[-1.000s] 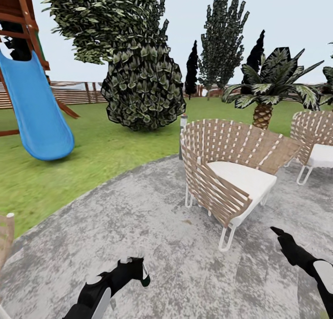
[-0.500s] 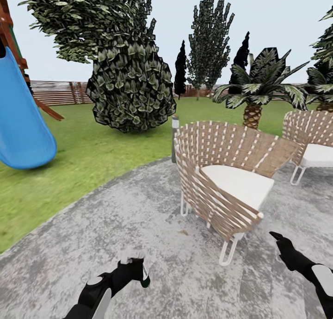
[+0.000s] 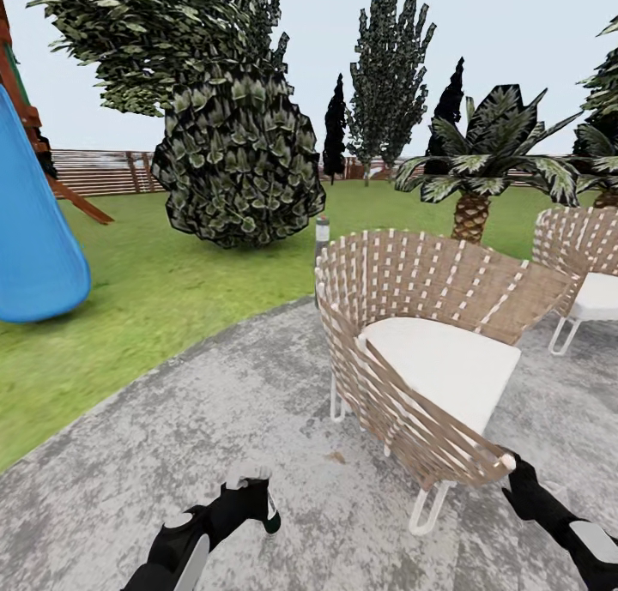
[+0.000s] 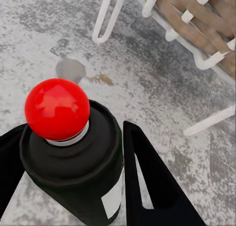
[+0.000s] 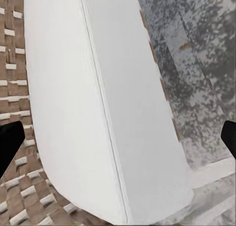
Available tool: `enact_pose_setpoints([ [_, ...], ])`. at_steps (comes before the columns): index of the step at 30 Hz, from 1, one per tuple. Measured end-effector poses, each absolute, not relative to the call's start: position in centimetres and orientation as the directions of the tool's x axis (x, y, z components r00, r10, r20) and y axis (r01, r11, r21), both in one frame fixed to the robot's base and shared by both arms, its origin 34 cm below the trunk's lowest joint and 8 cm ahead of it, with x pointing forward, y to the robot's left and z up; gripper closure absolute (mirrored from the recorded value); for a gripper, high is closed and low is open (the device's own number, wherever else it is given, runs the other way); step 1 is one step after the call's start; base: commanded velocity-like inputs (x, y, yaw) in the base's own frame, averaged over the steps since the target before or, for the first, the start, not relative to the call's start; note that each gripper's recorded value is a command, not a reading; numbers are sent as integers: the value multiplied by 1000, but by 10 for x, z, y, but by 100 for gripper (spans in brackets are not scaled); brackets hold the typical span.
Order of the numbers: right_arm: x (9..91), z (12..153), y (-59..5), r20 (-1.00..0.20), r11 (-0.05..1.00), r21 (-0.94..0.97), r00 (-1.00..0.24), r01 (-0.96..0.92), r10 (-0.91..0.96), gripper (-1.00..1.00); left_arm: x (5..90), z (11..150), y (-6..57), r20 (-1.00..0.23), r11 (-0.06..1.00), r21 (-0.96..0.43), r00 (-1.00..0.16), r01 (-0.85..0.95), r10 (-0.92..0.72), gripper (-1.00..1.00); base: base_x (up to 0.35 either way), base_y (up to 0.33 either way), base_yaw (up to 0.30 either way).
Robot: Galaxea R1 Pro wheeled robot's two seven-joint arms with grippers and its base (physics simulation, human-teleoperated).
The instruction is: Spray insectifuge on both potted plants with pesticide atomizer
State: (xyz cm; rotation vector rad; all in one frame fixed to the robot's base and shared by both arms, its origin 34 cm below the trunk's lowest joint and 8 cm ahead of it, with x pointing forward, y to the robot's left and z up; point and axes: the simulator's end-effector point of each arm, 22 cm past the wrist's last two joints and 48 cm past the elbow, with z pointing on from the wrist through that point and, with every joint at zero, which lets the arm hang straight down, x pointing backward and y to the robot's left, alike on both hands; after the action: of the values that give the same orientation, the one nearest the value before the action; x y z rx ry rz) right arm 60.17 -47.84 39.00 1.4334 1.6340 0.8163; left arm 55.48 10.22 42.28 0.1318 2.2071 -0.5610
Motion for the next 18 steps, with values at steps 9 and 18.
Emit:
enact_pose_setpoints([
  [9, 581, 355, -454, -31, 69, 830, -77, 554, 997, -100, 555, 420, 105, -758, 897, -346, -646, 276, -93, 100, 297, -78, 0],
  [18, 588, 364, -405, 122, 14, 838, -211, 546, 970, -100, 569, 439, 107, -824, 897, -326, -555, 298, -116, 100, 19, -2, 0],
])
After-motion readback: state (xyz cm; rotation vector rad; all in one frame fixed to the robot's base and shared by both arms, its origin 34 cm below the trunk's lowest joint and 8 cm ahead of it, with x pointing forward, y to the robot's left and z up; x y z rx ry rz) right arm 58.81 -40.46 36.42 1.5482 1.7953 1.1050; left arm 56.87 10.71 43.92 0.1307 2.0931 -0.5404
